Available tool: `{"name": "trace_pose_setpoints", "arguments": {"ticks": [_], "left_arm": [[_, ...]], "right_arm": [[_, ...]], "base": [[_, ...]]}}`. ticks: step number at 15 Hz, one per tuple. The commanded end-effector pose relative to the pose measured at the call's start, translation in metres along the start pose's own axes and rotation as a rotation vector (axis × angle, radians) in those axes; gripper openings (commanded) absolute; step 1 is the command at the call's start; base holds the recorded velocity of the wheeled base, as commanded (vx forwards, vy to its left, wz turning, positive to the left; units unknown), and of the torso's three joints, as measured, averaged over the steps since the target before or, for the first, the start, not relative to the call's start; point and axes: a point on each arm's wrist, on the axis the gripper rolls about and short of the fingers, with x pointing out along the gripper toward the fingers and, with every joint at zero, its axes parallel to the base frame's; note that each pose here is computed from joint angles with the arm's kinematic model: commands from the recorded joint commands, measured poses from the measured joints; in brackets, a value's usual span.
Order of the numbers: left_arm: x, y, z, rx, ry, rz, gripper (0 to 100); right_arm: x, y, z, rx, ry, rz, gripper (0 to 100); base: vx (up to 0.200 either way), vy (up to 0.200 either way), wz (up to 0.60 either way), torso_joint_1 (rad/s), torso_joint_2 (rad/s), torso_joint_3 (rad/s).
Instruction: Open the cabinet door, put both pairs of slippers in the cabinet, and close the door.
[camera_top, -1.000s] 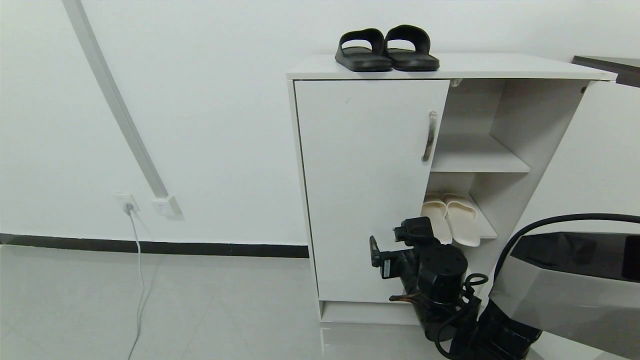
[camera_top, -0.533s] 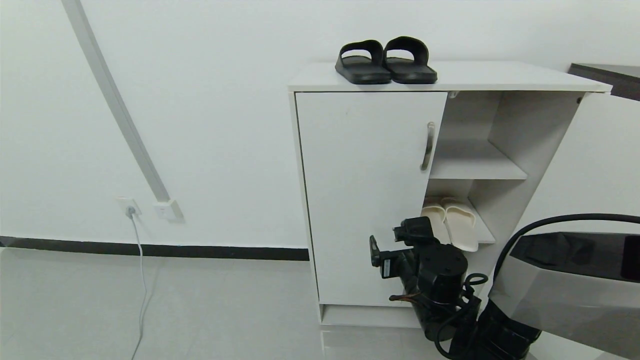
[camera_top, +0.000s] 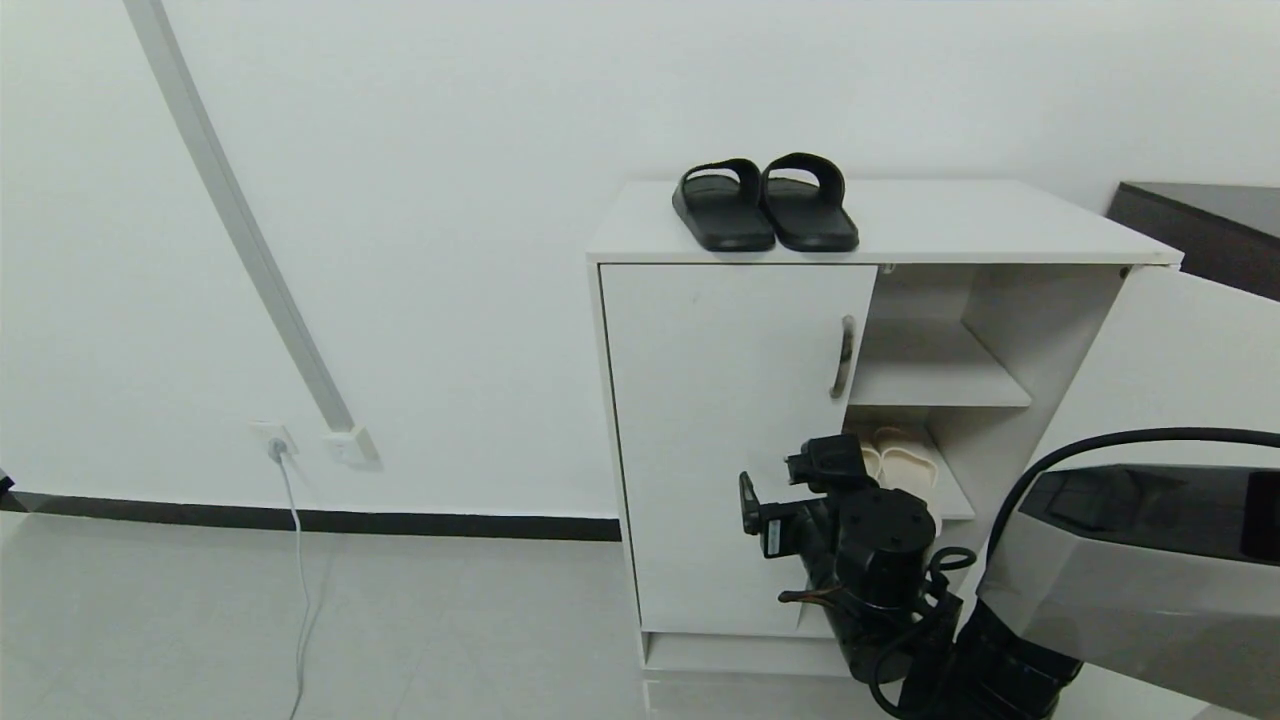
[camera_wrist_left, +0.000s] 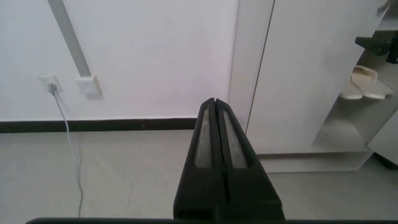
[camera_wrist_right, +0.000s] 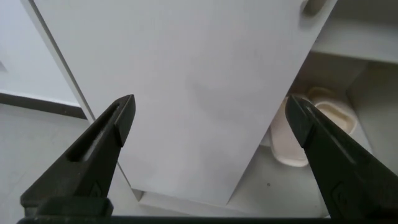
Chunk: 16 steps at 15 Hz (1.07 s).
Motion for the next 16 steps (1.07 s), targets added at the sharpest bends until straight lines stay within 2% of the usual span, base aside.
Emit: {"name": "trace_pose_setpoints", "arguments": {"ticks": [1,16], "left_arm": [[0.0001,0.0,0.0,0.0,0.002,0.001,0],[0.0,0.0,0.0,0.0,0.0,0.001,0]], "right_arm": [[-0.0005,-0.0001,-0.0011,-0.002,0.001,0.001,100],[-0.0019,0.0002,-0.0022,-0.009,0.006,0.004,100]], "base": [[0.0,0.0,0.0,0.149,-0.48,-0.339],[0.0,0.0,0.0,0.195,-0.52,-0.322]]}}
